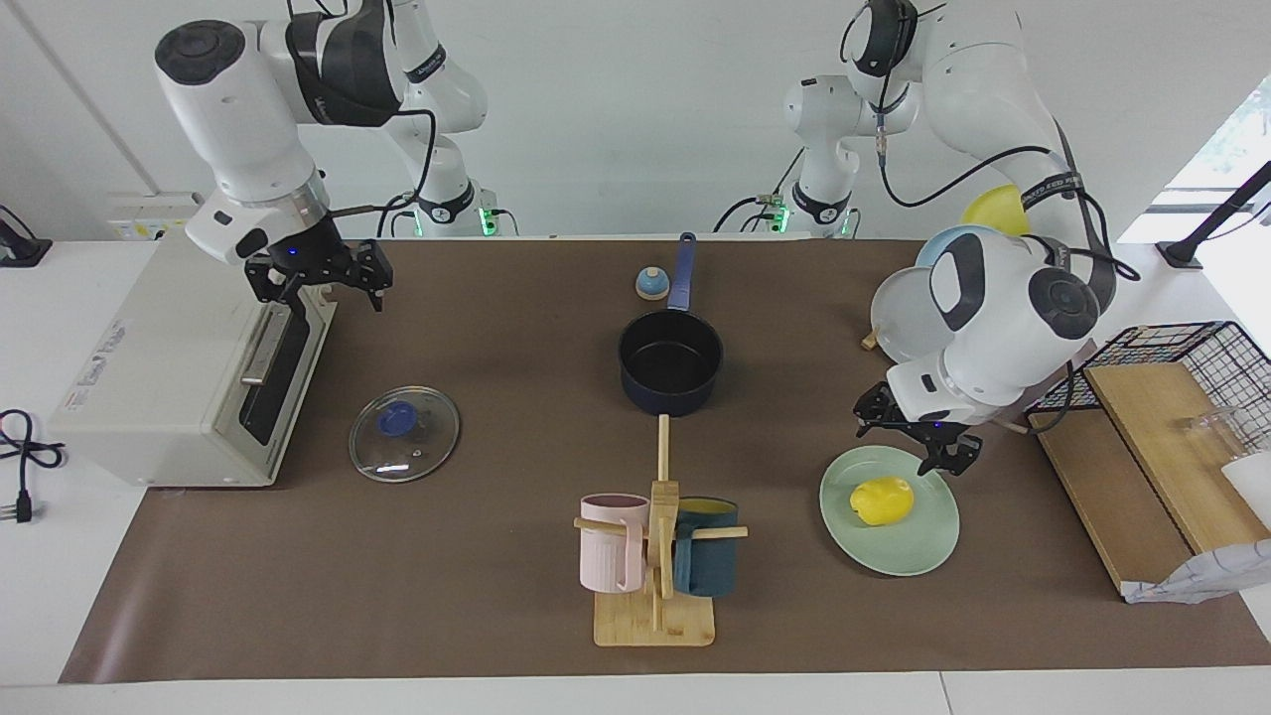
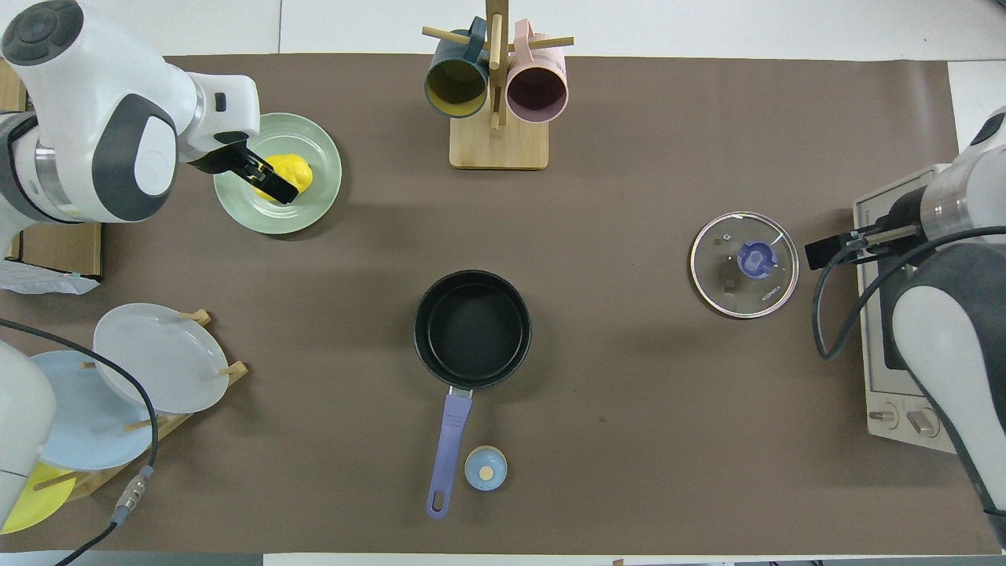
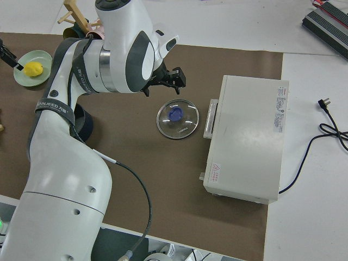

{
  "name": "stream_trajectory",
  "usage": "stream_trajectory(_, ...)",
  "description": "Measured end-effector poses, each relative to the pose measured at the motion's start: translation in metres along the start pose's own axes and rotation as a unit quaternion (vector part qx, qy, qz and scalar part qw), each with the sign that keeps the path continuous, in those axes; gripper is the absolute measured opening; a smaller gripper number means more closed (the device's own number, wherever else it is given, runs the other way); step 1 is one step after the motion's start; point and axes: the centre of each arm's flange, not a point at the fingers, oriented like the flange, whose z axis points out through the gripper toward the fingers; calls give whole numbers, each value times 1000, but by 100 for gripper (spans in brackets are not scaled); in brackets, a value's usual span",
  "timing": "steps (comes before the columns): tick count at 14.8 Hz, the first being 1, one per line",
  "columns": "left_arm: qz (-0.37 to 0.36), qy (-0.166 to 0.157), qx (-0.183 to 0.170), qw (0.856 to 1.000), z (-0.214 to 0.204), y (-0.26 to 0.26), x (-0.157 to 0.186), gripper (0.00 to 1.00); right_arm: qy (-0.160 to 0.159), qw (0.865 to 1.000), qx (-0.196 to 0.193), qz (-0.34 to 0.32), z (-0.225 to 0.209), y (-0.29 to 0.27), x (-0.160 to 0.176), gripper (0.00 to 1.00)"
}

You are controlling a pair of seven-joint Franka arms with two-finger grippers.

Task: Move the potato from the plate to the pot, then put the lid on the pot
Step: 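Reach the left gripper to the potato while the right gripper reaches the lid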

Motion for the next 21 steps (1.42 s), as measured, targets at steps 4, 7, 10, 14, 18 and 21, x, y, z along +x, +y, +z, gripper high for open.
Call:
stream_trajectory(4,27,-4,19,999,26,-19,11,100,4,1000,2,-22,76,1,24,100)
stream_trajectory(7,35,1,28,999,32,-28,22,100,17,999,3,-31,131,-6,34,100)
stream_trajectory(10,48,4,37,998,33,-36,28,100,19,999,3,-34,158,-10,29,100)
stream_trajectory(14,68,-10,48,996,42,-42,26,100,19,999,4,-34,173,-10,27,100)
stream_trajectory(18,74,-18,42,996,53,-37,25,100,10,1000,6,-27,200,-3,24,100)
stream_trajectory(21,78,-23,43,996,63,-36,22,100,10,999,6,-29,204,-5,25,100)
